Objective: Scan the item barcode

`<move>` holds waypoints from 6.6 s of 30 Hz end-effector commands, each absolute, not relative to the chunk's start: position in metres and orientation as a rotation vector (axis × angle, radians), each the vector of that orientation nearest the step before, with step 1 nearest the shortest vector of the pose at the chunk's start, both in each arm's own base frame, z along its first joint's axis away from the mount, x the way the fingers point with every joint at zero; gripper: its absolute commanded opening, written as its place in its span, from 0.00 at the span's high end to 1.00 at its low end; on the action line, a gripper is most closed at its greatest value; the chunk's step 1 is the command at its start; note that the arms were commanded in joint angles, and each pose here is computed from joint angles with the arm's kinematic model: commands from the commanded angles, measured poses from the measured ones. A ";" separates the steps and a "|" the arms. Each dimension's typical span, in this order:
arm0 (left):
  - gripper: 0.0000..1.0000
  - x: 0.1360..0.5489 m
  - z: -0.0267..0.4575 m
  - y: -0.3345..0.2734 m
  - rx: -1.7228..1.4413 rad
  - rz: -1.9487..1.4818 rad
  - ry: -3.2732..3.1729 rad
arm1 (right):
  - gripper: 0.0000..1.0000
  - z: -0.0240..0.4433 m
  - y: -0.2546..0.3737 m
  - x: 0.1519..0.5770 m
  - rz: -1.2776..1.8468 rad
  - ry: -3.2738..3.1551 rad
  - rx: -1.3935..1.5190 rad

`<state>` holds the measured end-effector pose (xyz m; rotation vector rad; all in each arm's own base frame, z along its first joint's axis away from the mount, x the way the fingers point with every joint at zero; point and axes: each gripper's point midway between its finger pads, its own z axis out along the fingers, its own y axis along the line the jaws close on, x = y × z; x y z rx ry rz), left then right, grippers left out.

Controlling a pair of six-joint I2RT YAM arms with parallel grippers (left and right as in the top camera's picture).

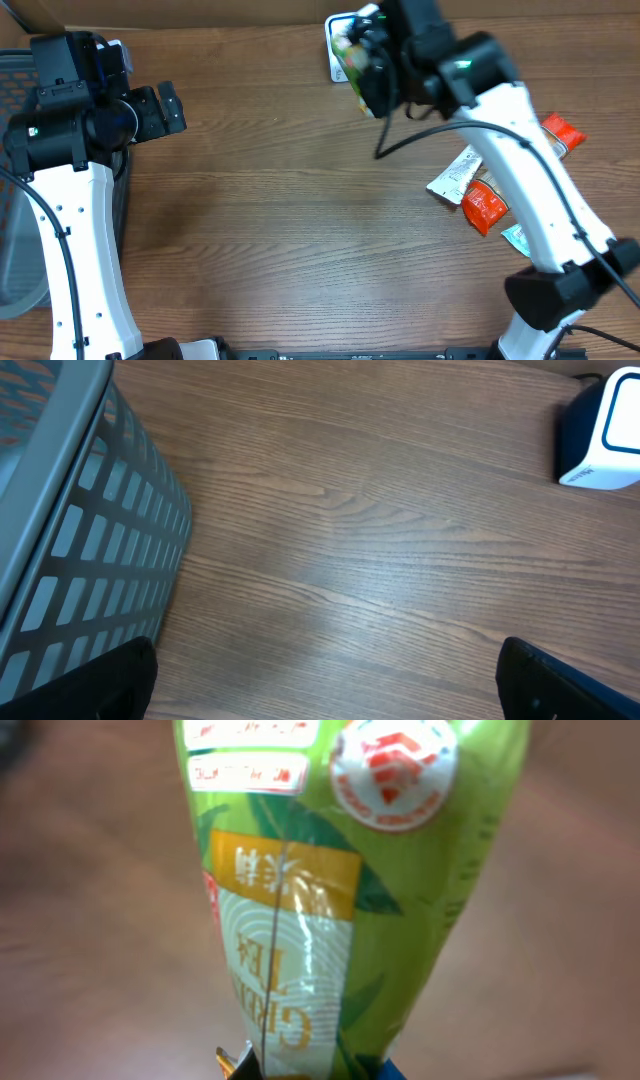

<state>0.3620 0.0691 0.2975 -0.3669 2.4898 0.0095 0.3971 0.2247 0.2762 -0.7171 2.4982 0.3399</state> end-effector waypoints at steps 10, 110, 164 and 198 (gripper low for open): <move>0.00 0.365 0.305 0.072 -0.356 0.025 2.471 | 0.96 0.191 0.160 0.367 0.496 2.977 -0.202; 0.01 0.365 0.305 0.072 -0.356 0.025 2.471 | 0.00 0.356 0.071 0.198 0.503 2.258 -0.030; 0.00 0.365 0.305 0.072 -0.356 0.024 2.471 | 0.00 0.177 0.079 0.231 0.341 1.544 -0.323; 0.00 0.309 0.329 0.056 -0.319 0.040 2.359 | 0.00 0.177 0.079 0.231 0.341 1.544 -0.323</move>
